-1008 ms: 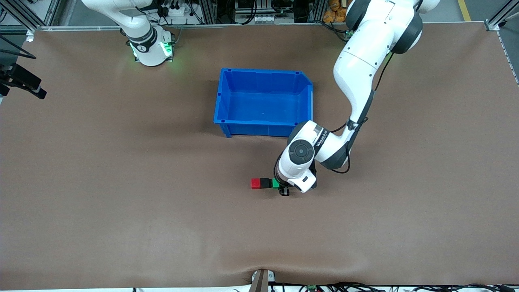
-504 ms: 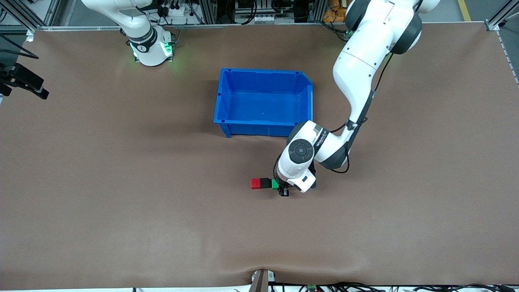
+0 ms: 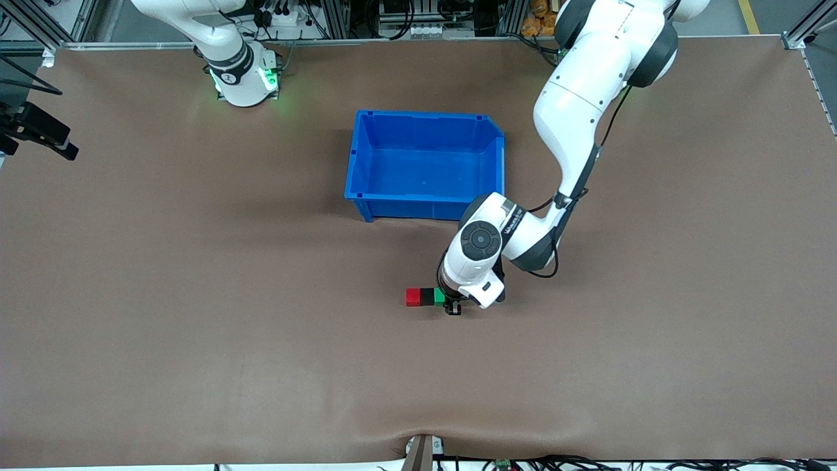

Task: Attach green and red cubes to black cube
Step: 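Lower the green cube against the black cube with the left gripper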

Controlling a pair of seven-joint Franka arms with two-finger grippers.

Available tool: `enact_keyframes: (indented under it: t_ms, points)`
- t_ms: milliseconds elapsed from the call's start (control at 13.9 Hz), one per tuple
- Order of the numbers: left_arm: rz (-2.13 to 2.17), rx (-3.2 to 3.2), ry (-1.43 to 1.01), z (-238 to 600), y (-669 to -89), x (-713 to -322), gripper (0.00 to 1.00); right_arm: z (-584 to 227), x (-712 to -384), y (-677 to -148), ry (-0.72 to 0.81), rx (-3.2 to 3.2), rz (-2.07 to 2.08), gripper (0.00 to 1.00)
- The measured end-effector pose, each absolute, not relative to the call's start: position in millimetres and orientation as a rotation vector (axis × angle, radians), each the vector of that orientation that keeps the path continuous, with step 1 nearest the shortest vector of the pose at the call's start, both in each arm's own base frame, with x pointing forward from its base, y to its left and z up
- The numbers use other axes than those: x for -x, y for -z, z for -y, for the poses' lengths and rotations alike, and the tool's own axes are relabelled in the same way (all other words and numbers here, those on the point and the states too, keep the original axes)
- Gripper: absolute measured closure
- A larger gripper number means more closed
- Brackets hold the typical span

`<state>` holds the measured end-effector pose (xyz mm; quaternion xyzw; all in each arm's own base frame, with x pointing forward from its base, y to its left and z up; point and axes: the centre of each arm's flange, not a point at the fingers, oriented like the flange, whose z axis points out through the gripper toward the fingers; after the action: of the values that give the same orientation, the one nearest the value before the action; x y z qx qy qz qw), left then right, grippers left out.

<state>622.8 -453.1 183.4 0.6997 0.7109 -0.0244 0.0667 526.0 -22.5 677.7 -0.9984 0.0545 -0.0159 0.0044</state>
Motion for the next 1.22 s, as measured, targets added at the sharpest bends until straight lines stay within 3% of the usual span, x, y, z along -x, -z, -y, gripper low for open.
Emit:
enact_keyframes:
  t_ms: [1080, 1224]
  points:
    - [-2.158, -2.192, 0.104, 469.3, -183.6, -605.5, 0.61, 24.0, -526.1, -677.8, 0.050, 3.128, -0.175, 0.00]
    - [-2.171, -2.207, 0.109, 467.9, -179.8, -603.3, 0.56, 24.3, -526.2, -677.6, 0.049, 3.128, -0.176, 0.00]
